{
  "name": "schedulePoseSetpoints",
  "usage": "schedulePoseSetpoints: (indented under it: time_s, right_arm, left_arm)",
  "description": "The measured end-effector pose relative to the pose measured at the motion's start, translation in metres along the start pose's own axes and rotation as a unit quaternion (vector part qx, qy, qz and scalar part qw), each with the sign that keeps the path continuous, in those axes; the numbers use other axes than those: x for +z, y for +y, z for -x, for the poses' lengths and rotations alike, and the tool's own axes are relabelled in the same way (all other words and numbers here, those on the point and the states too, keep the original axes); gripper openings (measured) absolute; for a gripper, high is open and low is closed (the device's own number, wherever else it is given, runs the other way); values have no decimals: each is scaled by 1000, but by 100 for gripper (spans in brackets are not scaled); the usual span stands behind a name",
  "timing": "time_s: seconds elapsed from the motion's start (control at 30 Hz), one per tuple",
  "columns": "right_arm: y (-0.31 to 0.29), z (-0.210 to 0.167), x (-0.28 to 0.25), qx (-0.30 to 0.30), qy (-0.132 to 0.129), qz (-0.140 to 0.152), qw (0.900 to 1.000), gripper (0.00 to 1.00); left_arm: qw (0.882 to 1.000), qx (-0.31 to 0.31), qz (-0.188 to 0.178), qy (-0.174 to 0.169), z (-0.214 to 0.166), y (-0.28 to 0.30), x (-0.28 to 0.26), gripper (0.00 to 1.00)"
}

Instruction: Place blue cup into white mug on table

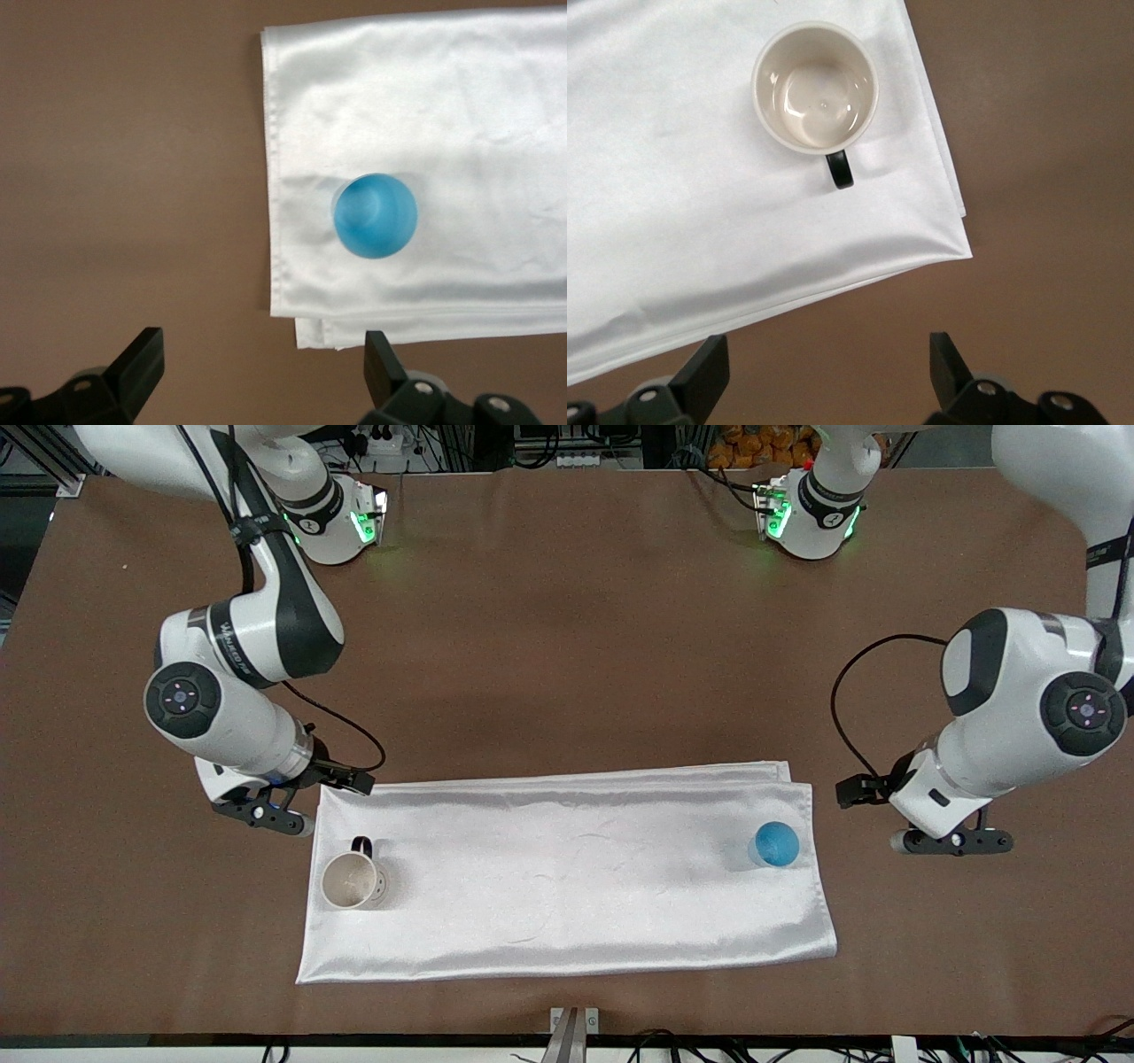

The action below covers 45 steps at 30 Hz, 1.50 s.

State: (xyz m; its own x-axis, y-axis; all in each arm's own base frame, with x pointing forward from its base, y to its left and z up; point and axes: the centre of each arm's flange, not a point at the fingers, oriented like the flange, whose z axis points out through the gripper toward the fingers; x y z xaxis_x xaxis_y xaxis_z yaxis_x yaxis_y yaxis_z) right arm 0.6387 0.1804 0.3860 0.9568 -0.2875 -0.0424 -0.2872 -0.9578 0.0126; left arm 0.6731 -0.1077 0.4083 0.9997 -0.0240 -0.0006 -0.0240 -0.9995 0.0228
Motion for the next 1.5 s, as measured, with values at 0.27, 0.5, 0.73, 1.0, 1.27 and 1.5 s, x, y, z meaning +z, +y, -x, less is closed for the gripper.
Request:
schedulePoseSetpoints:
  time_s: [0.27, 0.5, 0.73, 1.0, 1.27, 1.5]
  right_arm:
    - [-18, -6, 27, 0, -2, 1, 1000, 100]
    - [-28, -10, 47, -4, 4, -4, 1000, 100]
    - [-34, -12, 67, -8, 5, -5, 1000, 100]
    - [-35, -16, 93, -6, 4, -4, 1000, 100]
    - [-22, -28, 120, 9, -1, 2, 1000, 100]
    - [2, -44, 135, 39, -13, -1, 999, 100]
  left_arm:
    - [1000, 5, 10, 1, -14, 9, 57, 100]
    - [1000, 3, 15, 4, -19, 13, 83, 100]
    - [1000, -2, 18, 1, -18, 32, 102, 100]
    - [1000, -6, 19, -2, -20, 30, 127, 100]
    - [1000, -7, 20, -8, -20, 30, 141, 100]
    - [1000, -7, 20, -13, -20, 30, 150, 100]
